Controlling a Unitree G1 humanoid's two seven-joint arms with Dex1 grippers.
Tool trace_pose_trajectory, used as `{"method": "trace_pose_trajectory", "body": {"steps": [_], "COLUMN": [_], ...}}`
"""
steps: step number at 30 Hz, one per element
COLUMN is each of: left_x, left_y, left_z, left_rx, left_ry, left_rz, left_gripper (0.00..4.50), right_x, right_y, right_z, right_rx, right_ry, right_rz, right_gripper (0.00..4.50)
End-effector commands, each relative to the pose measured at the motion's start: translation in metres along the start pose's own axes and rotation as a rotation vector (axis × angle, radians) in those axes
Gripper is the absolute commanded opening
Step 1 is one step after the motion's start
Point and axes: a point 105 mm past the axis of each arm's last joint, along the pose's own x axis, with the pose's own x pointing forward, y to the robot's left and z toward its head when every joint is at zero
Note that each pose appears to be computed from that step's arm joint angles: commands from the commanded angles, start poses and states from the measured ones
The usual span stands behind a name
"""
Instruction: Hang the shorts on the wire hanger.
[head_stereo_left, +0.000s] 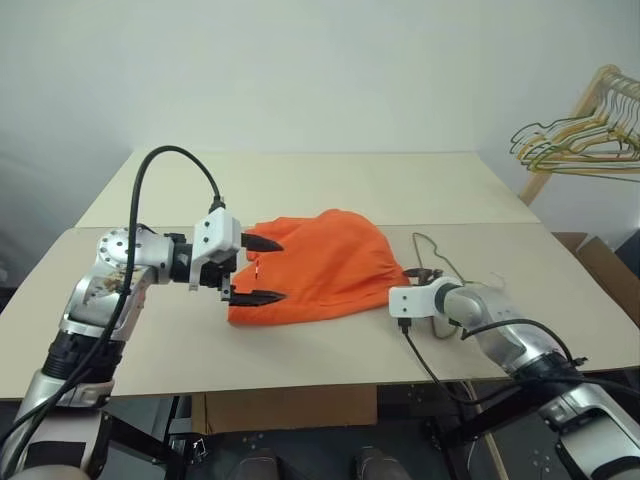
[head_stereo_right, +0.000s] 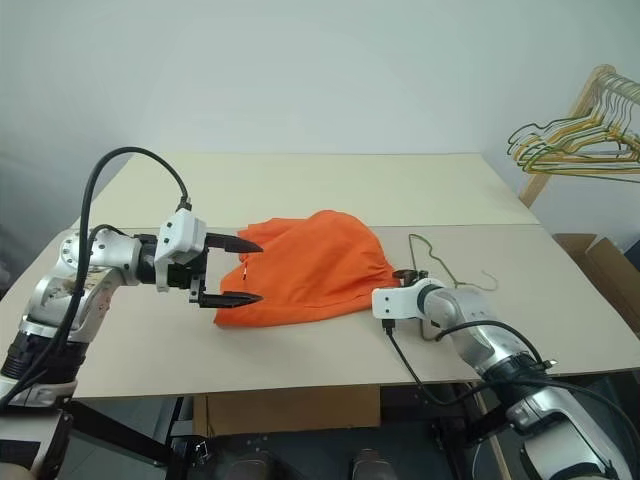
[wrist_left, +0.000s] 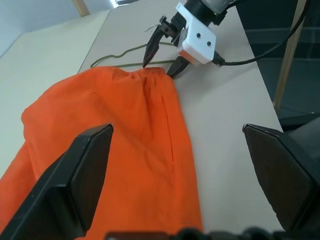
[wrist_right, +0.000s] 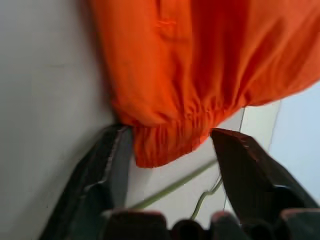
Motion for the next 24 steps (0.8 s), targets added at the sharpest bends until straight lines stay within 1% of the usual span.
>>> {"method": "trace_pose_trajectory", "body": {"steps": [1, 4, 6, 9, 13, 15, 18, 21, 24], "left_x": [-0.008, -0.010, -0.011, -0.011, -0.010, -0.006, 0.000, 0.003, 0.005], "left_y": [0.003, 0.001, 0.001, 0.001, 0.003, 0.003, 0.007, 0.008, 0.016], "left_z": [0.012, 0.008, -0.001, -0.026, -0.067, -0.084, -0.104, -0.114, -0.121], "left_rx": [0.052, 0.056, 0.085, 0.170, 0.326, 0.365, 0.436, 0.456, 0.510], "left_ry": [-0.015, 0.012, 0.064, 0.208, 0.412, 0.478, 0.564, 0.595, 0.635], "left_rz": [0.033, 0.036, 0.044, 0.056, 0.053, 0.037, 0.007, -0.037, -0.035], "left_gripper": [4.50, 4.50, 4.50, 4.50, 4.50, 4.50, 4.50, 3.90, 2.91], "right_x": [0.005, 0.004, 0.002, -0.004, -0.015, -0.021, -0.027, -0.032, -0.036], "right_y": [-0.009, -0.006, -0.005, -0.006, -0.013, -0.018, -0.024, -0.031, -0.036], "right_z": [0.004, 0.003, 0.002, 0.003, 0.008, 0.012, 0.018, 0.019, 0.019], "right_rx": [-0.039, -0.038, -0.040, -0.046, -0.054, -0.051, -0.051, -0.039, -0.033], "right_ry": [-0.022, -0.028, -0.034, -0.046, -0.066, -0.079, -0.094, -0.093, -0.086], "right_rz": [-0.022, -0.012, -0.010, -0.018, -0.050, -0.068, -0.088, -0.116, -0.133], "right_gripper": [1.78, 0.70, 0.03, 0.03, 0.03, 0.03, 0.03, 0.00, 0.00]}}
